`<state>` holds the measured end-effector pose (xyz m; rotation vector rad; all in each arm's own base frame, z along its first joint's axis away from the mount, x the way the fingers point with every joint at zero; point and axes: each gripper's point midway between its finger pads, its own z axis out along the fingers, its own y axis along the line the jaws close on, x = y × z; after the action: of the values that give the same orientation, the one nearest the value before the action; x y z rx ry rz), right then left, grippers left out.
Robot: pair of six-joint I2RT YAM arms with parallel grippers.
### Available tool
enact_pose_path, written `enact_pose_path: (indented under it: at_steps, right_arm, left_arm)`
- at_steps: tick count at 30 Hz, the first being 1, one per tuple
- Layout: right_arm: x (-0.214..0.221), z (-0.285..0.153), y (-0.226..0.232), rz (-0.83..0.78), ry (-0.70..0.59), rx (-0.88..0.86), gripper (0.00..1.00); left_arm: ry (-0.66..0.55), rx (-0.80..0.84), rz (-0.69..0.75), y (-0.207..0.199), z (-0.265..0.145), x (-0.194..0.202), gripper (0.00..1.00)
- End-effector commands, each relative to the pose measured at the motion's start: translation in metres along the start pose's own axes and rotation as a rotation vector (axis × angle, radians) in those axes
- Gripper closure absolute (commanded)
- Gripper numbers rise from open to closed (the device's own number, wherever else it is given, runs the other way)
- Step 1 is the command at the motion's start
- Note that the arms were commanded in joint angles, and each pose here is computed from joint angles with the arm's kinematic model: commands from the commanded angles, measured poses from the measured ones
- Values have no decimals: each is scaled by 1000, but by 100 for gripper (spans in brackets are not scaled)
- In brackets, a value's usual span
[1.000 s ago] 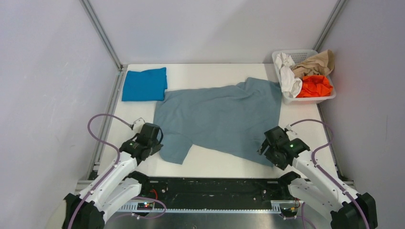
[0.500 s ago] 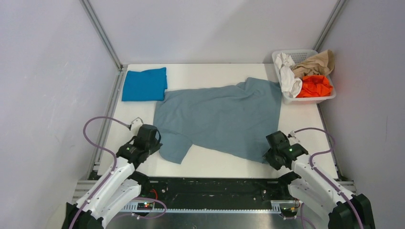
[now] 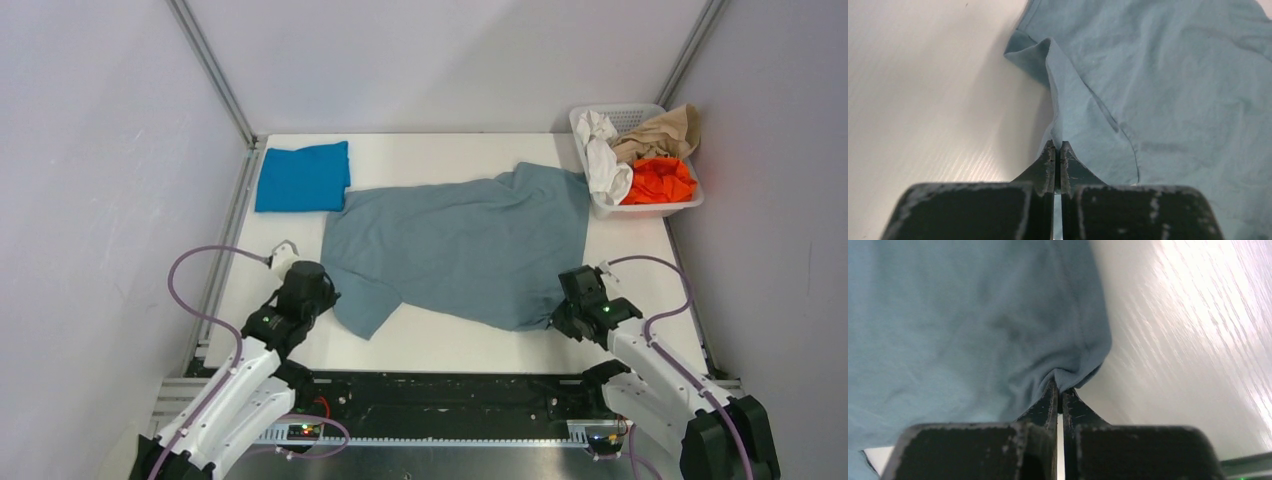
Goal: Fold and stack the t-shirts
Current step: Flatten out the tshirt
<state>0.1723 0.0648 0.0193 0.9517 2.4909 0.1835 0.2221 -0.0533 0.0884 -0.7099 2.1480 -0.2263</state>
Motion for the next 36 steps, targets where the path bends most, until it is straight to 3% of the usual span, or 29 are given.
enact_pose_path:
  at_steps: [1, 5, 10, 19, 30, 34, 36]
  right_arm:
    - [-43, -15, 50, -45, -145, -168, 100]
    - [-96, -56, 92, -51, -334, -290, 100]
    - [-164, -145, 119, -6, -613, -419, 100]
    - [-213, -335, 108, 34, -938, -689, 100]
    - [-199, -517, 69, -36, -1088, -968, 100]
    - [-194, -546, 56, -54, -1117, -989, 100]
    - [-197, -548, 54, -49, -1126, -976, 100]
  left_arm:
    - [-150, 41, -32, -25, -4, -45, 100]
    - [-295, 54, -65, -46, -27, -99, 100]
    - [-459, 115, -109, -70, -75, -164, 100]
    - [-738, 388, -222, -90, -226, -261, 100]
    - [-1044, 844, -144, -100, -456, -334, 100]
    - [-1129, 953, -80, -104, -515, -347, 100]
    - [-1147, 964, -61, -109, -524, -353, 100]
